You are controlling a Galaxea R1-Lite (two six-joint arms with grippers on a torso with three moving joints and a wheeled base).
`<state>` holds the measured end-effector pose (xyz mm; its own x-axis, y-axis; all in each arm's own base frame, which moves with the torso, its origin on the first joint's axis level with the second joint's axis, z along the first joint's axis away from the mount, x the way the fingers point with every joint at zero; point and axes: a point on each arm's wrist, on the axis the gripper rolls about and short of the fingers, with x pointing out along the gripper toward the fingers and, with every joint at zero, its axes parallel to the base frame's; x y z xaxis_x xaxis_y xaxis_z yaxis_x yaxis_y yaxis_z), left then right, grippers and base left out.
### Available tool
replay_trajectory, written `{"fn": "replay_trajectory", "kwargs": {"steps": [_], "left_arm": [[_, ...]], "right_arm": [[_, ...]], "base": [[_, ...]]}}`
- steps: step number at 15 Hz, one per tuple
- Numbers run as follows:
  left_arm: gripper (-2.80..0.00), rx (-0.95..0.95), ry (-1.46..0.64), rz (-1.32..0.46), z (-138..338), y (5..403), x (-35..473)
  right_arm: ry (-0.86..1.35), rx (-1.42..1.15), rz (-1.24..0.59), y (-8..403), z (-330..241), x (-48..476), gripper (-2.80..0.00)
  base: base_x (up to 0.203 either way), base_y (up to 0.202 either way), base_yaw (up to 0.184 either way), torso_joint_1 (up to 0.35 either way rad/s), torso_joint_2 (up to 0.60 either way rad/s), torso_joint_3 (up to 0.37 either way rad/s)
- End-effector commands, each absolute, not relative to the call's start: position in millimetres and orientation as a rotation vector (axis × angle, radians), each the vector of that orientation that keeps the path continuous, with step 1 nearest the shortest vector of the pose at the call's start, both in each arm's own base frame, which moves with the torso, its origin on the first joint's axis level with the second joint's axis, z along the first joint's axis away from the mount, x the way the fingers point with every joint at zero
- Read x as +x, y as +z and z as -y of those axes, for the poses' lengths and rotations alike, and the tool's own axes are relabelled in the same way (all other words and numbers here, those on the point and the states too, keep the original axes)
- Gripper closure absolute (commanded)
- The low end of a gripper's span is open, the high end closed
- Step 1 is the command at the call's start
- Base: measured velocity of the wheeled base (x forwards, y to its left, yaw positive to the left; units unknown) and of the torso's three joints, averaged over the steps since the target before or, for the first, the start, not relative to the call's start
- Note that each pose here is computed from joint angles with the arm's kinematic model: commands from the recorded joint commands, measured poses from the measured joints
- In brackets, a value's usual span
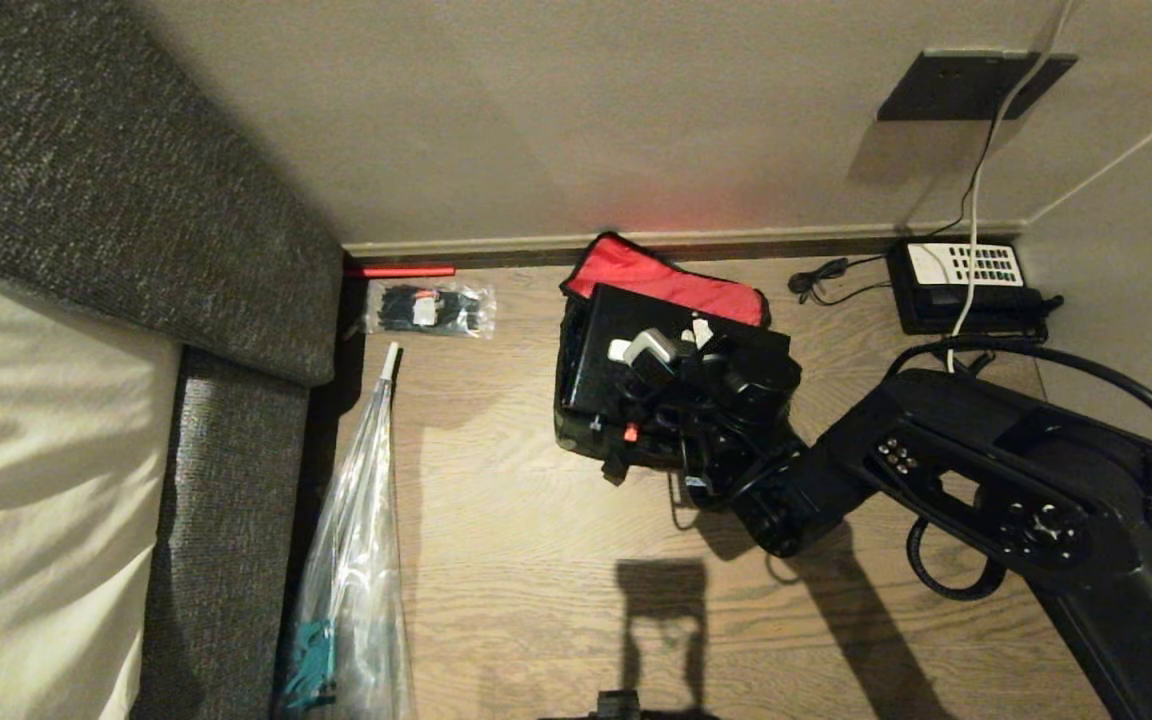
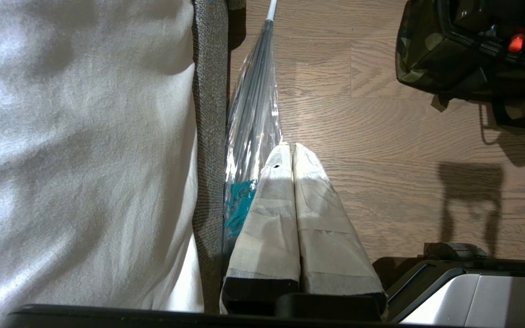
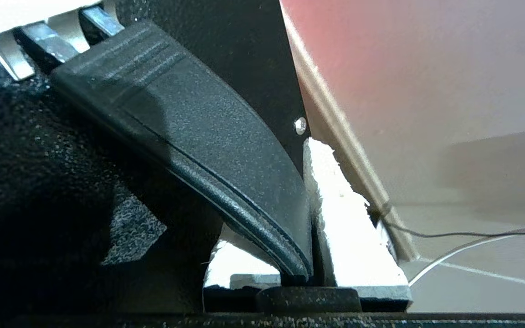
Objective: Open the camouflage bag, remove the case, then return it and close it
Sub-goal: Place the black box back
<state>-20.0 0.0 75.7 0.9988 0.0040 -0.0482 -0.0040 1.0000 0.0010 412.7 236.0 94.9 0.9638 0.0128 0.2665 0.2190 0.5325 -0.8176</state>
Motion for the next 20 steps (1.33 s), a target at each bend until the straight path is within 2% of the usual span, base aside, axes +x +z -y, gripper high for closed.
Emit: {"fn": "replay_trajectory", "kwargs": {"steps": [1, 14, 15, 20], "left_arm": [[0.00, 0.002, 0.005, -0.051, 0, 76, -20], [0.00, 0.002, 0.005, -0.051, 0, 76, -20], [0.00, 0.001, 0.005, -0.052, 0, 76, -20], [0.00, 0.002, 0.005, -0.060, 0, 76, -19]], "right_arm": [[-0.121, -1.021, 0.225, 78, -235, 418, 0.00], [-0.142, -1.018, 0.215, 43, -237, 445, 0.00], [-0.141, -1.021, 0.210, 43, -236, 445, -2.80], [-0.072, -1.045, 0.138, 31, -238, 435, -2.80]], "base": [[0.000, 0.000, 0.000, 0.000, 0.00, 0.000], [0.000, 0.000, 0.000, 0.000, 0.00, 0.000], [0.000, 0.000, 0.000, 0.000, 0.00, 0.000], [0.000, 0.000, 0.000, 0.000, 0.00, 0.000]]}}
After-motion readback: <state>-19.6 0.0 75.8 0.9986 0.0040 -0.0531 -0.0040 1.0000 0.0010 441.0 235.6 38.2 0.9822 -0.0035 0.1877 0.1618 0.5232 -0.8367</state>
